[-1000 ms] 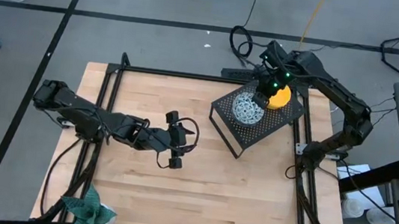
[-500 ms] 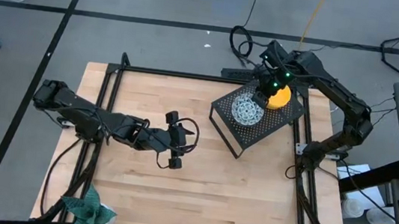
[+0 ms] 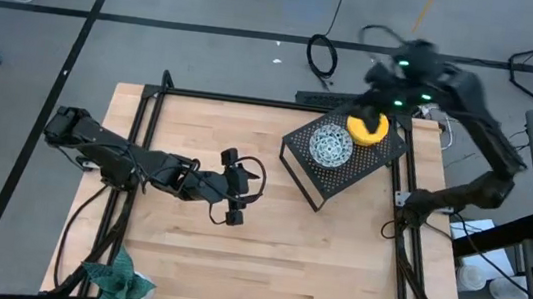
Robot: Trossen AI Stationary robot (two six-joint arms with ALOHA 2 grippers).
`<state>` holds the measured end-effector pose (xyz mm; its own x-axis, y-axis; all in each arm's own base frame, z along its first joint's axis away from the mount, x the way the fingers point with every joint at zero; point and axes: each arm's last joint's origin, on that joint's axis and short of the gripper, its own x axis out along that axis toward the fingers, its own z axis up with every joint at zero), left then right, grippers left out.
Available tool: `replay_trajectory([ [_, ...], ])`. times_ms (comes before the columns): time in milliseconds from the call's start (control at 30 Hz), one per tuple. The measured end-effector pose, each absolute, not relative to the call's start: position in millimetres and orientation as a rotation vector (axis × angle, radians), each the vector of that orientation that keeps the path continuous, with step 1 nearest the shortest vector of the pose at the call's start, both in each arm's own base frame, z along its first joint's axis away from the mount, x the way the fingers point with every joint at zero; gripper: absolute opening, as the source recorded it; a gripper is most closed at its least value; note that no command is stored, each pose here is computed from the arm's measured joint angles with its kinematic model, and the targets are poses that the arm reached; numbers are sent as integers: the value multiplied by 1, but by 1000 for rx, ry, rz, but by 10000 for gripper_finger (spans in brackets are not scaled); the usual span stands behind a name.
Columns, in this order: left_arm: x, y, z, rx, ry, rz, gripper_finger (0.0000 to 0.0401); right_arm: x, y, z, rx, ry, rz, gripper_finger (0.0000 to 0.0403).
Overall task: Pick & Place Mini bowls
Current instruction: Return to Home Position
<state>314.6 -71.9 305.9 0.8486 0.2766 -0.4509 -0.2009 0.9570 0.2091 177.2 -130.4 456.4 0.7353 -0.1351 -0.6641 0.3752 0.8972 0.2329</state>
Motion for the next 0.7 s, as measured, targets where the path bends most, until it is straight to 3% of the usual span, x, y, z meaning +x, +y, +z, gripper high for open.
replay_trajectory([
  [267, 299, -74, 312, 127, 556, 192, 186, 111, -77, 490, 272, 525, -297, 190],
  [500, 219, -63, 374, 183, 546, 120, 173, 59, -34, 499, 201, 429, -300, 190],
  [700, 153, -45, 388, 77, 511, 121, 165, 27, -9, 480, 139, 385, -296, 193],
])
